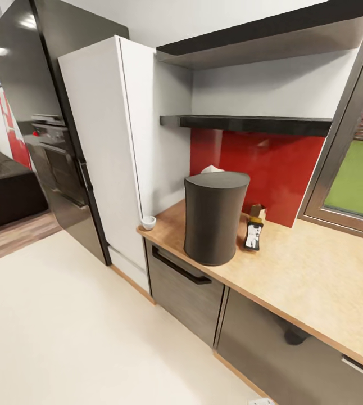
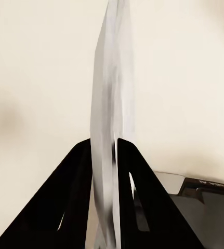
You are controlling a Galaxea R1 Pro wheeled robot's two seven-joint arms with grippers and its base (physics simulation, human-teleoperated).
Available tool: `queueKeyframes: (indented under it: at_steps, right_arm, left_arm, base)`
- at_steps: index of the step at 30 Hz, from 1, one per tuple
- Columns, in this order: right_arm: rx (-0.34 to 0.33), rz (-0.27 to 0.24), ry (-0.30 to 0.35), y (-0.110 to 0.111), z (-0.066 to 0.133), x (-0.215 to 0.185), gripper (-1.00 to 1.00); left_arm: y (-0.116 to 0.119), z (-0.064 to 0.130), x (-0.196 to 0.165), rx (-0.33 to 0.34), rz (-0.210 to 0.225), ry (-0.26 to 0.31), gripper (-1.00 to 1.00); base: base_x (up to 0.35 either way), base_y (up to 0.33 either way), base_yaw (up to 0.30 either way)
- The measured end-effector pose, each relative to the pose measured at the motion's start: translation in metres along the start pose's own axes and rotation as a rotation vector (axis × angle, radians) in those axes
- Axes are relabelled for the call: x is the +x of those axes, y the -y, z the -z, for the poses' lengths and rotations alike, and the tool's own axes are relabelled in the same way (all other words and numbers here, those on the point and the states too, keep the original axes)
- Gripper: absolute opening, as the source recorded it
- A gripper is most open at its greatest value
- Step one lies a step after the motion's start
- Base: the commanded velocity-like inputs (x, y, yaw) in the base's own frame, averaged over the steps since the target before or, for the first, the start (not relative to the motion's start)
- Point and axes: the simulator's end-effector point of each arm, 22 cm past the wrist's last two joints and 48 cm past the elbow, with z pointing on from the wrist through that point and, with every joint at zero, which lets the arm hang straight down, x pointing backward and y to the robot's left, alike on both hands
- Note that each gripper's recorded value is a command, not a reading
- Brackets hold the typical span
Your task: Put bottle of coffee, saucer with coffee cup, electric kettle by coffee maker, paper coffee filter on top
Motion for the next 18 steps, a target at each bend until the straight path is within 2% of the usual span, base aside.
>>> queueKeyframes:
  at_steps: [8, 14, 18]
  right_arm:
    - [0.0, 0.0, 0.0, 0.0, -0.0001, 0.0, 1.0]
    - [0.0, 0.0, -0.001, 0.0, -0.0003, -0.0001, 1.0]
    - [0.0, 0.0, 0.0, 0.0, 0.0, 0.0, 1.0]
  left_arm:
    - [0.0, -0.0001, 0.0002, 0.0, 0.0, -0.001, -1.0]
    - [0.0001, -0.0003, 0.0002, 0.0, -0.001, -0.001, -1.0]
    - [0.0, -0.0001, 0.0004, 0.0, -0.001, -0.001, -1.0]
  base:
    - [-0.019, 0.0, -0.259]
    - [-0.25, 0.0, -0.259]
    - [-0.093, 0.0, -0.259]
